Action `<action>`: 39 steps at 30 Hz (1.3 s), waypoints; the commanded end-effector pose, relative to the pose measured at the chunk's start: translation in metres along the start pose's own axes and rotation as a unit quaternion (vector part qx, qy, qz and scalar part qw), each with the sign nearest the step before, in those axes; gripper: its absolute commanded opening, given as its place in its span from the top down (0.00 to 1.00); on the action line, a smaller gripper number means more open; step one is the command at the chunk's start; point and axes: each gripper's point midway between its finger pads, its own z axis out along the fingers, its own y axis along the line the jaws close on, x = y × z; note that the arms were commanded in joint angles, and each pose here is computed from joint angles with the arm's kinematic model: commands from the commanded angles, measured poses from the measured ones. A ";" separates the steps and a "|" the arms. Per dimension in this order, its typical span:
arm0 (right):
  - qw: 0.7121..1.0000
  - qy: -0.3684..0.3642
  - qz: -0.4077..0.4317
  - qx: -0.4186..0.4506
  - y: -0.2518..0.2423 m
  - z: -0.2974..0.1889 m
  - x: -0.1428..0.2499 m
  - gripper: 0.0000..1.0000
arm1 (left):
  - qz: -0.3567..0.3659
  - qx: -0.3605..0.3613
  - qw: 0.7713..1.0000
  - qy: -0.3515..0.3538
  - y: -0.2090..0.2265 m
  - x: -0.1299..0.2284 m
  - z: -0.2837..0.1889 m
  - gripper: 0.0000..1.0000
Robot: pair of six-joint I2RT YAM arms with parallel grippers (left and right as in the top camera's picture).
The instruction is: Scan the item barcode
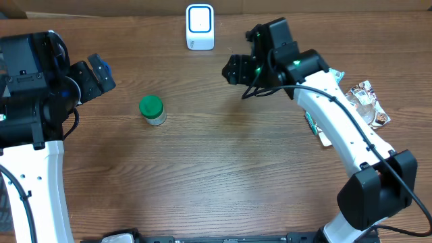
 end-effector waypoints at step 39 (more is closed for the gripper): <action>1.000 0.005 -0.009 0.001 0.008 0.006 0.004 0.28 | 0.007 0.038 0.991 0.131 -0.027 0.030 0.090 0.96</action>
